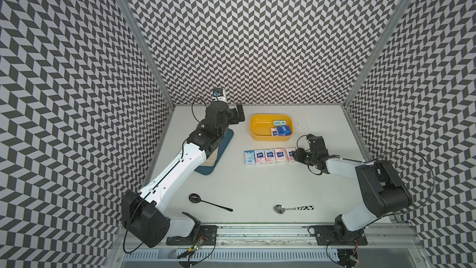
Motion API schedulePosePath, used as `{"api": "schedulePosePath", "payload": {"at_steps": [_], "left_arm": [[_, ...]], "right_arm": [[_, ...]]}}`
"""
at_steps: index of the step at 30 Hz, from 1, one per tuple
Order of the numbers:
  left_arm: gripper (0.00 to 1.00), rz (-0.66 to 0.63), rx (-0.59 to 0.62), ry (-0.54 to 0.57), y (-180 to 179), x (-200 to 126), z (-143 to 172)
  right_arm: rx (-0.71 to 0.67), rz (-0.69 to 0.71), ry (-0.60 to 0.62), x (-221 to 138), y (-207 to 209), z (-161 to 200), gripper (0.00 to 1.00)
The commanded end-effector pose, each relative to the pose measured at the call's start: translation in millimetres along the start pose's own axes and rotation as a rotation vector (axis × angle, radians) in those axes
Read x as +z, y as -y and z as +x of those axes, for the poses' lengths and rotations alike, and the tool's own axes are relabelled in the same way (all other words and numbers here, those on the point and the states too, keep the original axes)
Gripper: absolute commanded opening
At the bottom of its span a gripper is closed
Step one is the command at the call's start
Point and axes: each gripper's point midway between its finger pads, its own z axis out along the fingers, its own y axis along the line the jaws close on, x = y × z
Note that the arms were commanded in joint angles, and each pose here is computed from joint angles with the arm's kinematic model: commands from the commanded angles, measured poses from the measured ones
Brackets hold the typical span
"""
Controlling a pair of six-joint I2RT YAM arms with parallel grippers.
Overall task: Take the pocket tissues out of the storage box
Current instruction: Move the pocket tissues to the center of the board.
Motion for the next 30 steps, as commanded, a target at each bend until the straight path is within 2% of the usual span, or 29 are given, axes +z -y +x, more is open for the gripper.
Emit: {"api": "schedulePosePath", "payload": {"at_steps": [1,6,11,21,26,30], "left_arm": [[0.99,0.007,0.001,0.020,1,-8,-7],[0.99,0.003,0.001,0.025,0,-10,-9],[0.99,-0.002,0.004,0.029,-2,-11,-10],[0.99,-0.007,0.006,0.034,-2,-11,-12],[0.99,-0.012,0.012,0.021,-1,-6,-7],[0.99,-0.012,0.009,0.006,-1,-2,-3]], "right_arm": [[0.030,-0.027,-0.030,9,-7,11,0.32],[0.025,-0.042,-0.030,10,-14,11,0.33],[0.003,-0.005,0.009,-1,-16,-3,0.41],[-0.107,-0.073,0.186,-48,-71,-78,0.50],[-0.170,0.004,0.226,-39,-83,-115,0.51],[-0.232,0.074,0.232,-17,-96,-141,0.52]]}}
